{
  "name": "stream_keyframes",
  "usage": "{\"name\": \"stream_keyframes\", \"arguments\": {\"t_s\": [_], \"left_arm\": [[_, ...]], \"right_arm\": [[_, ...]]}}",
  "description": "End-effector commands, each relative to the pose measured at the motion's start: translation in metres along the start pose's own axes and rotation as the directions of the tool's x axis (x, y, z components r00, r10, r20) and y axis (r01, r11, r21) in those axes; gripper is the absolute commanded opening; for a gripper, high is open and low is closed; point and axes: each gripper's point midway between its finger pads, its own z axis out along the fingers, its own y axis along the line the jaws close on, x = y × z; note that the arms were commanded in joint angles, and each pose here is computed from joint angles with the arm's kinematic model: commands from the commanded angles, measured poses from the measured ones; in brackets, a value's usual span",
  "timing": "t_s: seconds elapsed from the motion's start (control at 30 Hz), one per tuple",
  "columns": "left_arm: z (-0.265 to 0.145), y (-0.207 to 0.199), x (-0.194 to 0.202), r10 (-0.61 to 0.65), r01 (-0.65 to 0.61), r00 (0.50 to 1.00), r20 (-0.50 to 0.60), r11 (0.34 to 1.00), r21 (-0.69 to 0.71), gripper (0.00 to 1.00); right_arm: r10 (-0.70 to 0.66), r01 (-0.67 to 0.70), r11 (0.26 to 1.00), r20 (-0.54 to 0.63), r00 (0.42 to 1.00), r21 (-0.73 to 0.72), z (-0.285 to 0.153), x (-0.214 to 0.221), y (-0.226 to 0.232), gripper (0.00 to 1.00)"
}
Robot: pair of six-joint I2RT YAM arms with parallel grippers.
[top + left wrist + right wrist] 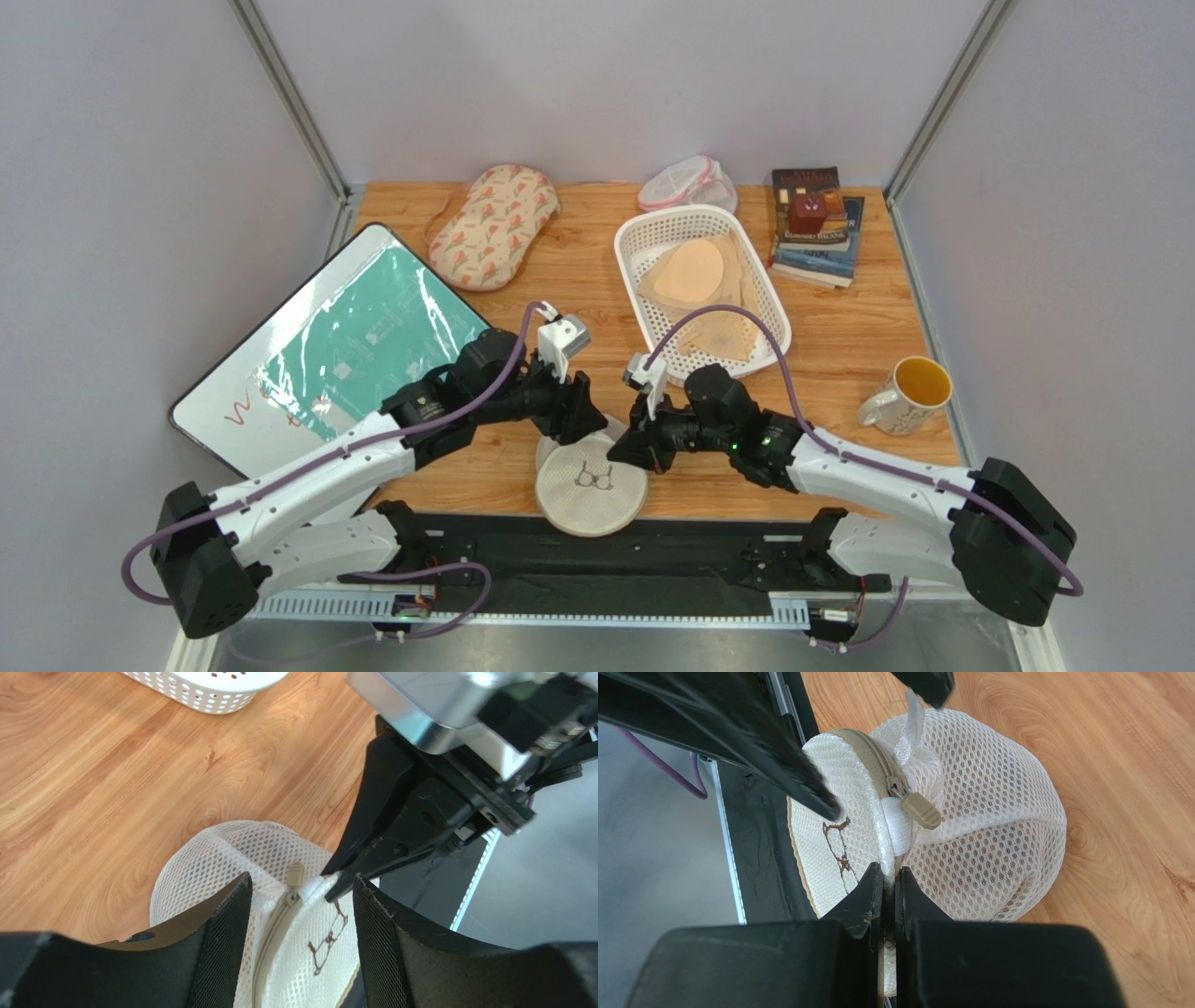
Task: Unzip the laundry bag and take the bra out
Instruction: Unzip the laundry bag at the center of the board.
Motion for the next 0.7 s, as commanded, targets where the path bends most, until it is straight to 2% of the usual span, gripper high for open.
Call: {"name": "stream_keyframes", "arguments": {"t_s": [0.0,0.2,0.67], "left_arm": [[0.013,-0.008,-0.015,0.057,-0.059,0.998,0.036,0.997,0.057,0.61],[0.025,-0.006,-0.019,0.064,-0.066,0.997,0.044,0.996,0.061,0.55],[0.033,0.002,0.000,0.047,-0.045,0.998,-0.040,0.998,0.040,0.48]], "right_arm": [[-0.040,0.041,0.999,0.052,0.998,-0.008,-0.005,-0.013,0.005,0.00],[-0.040,0.041,0.999,0.049,0.998,-0.014,-0.004,-0.013,0.005,0.00],[-0.043,0.043,0.999,0.052,0.998,-0.002,-0.006,-0.013,0.004,0.00]]}}
